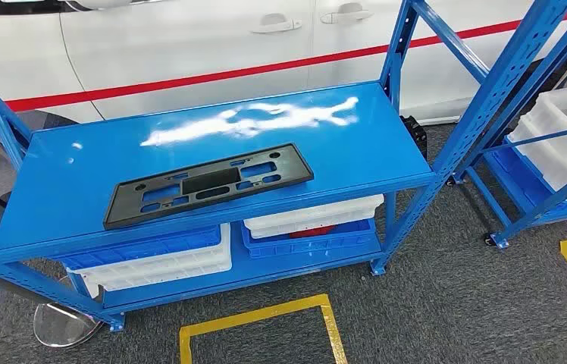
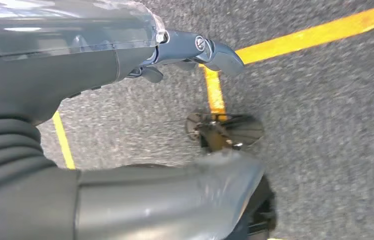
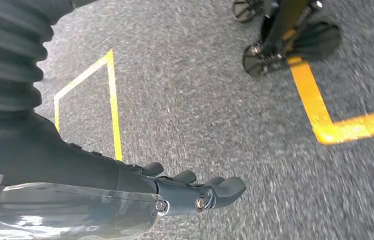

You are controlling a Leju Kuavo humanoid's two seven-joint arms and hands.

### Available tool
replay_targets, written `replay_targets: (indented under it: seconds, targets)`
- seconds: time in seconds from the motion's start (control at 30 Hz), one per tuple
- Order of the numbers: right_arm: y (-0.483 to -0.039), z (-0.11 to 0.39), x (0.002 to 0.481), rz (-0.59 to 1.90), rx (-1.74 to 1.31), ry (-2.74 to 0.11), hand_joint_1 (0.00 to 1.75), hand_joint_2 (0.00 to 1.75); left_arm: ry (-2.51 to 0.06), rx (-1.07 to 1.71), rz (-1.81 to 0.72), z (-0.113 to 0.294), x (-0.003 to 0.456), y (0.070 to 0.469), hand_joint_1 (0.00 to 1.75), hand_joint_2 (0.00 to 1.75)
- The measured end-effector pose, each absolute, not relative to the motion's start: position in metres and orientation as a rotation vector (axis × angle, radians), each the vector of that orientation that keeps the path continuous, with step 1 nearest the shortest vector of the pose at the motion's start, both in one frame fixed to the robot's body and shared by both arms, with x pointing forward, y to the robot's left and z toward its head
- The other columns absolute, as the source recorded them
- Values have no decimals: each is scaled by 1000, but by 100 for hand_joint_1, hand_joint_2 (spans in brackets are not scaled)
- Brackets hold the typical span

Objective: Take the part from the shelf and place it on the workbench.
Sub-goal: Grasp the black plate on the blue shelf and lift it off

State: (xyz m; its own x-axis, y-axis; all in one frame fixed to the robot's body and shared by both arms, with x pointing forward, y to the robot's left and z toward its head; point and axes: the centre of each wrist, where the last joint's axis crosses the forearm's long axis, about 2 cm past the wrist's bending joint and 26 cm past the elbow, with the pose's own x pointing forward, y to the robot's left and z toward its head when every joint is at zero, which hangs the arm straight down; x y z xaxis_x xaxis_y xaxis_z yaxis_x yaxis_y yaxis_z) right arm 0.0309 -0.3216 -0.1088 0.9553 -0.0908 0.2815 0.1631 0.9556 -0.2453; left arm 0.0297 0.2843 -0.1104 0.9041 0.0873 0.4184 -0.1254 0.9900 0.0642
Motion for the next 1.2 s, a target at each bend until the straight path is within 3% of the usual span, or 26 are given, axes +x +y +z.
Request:
replay_targets:
  seconds: [0.03,0.07,0.13,0.63,1.2]
  targets:
    - [-322,-109,31,-135,-276,-272,0,58,-432,94,113,-110,30,284,0,0]
    - [-323,-109,32,-139,-282,-272,0,87,-437,97,115,-110,31,284,0,0]
    - [-325,-109,33,-158,-302,-277,0,175,-453,110,125,-110,33,284,0,0]
    - [-369,-83,90,-267,-468,-726,0,175,-570,175,164,-110,42,284,0,0]
    - [-414,12,157,-291,-636,-1397,0,175,-638,192,183,-110,46,284,0,0]
